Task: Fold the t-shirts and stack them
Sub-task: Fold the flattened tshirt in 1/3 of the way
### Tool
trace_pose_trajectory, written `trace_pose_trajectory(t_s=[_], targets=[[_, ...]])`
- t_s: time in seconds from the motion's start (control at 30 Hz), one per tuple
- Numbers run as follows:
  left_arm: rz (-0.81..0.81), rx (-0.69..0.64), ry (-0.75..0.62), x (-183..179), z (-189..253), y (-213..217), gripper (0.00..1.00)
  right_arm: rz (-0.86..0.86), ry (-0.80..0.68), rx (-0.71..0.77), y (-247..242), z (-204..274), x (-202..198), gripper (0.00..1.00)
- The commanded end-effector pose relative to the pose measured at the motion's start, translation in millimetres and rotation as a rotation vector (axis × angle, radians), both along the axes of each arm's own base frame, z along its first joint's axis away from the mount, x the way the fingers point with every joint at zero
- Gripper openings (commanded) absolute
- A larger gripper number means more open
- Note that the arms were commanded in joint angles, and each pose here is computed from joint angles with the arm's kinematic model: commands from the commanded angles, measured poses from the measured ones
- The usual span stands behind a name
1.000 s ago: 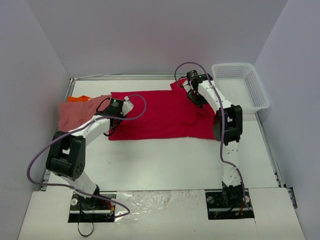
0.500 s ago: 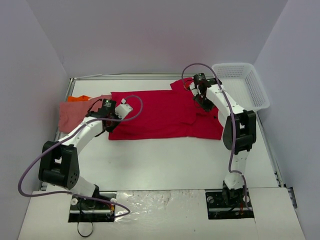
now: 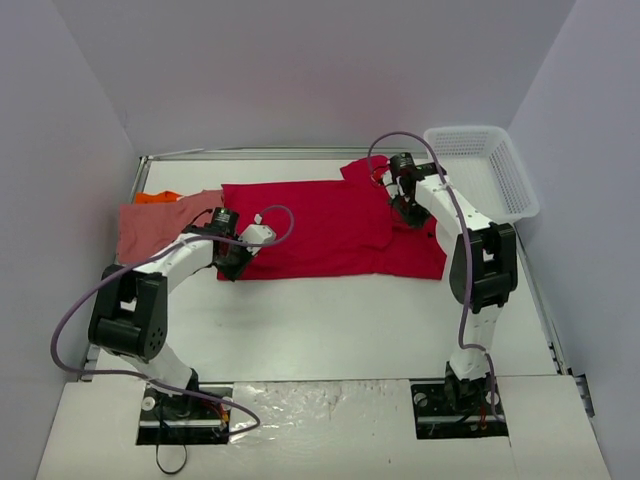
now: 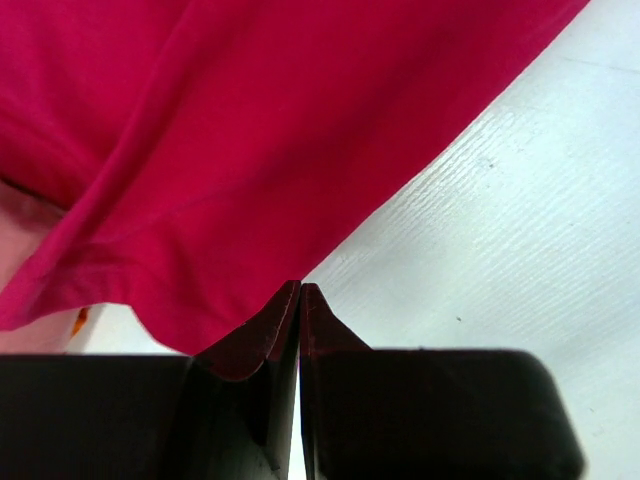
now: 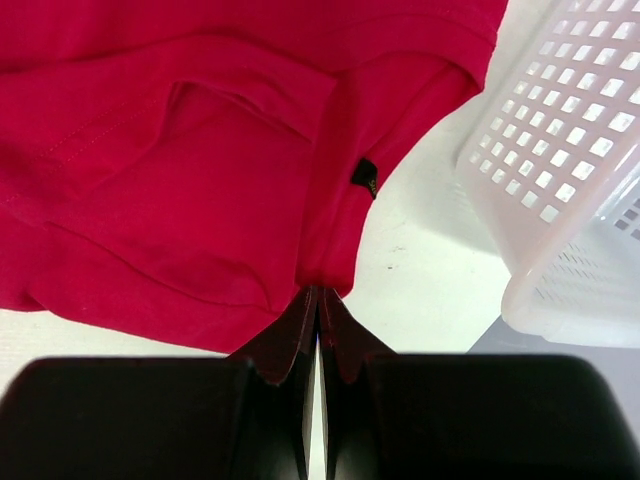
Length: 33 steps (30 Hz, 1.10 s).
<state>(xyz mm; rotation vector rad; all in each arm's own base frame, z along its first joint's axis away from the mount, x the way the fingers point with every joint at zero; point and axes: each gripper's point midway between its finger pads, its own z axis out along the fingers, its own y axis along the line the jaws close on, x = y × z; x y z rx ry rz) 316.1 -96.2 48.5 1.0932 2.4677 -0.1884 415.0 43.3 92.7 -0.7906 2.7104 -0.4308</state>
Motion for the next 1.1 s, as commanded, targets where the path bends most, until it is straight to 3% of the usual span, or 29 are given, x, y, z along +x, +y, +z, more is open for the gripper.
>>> trace_pose_trajectory(t_s=[0.0,0.33,0.73,1.07], targets=[[-0.007,0.014,0.007,2.7,-11.0,1.9,0.02,-0.033,-0.012,0.003,-7.1,4.9,-1.7,0.0],[0.024,0.088,-0.036,12.8,-16.8,16.1,0.02,-0.04,0.03,0.005,-13.5,-11.2,-2.5,0.0],[-0.008,0.014,-0.058,-5.4,36.3,6.0,0.02,-0.051,0.043,-0.015,-18.7,-20.9,4.9,0.0],[0.018,0.072,-0.059,12.6,7.0,14.6,0.02,-0.041,0.059,0.004,-14.8,-26.2,4.0,0.0]])
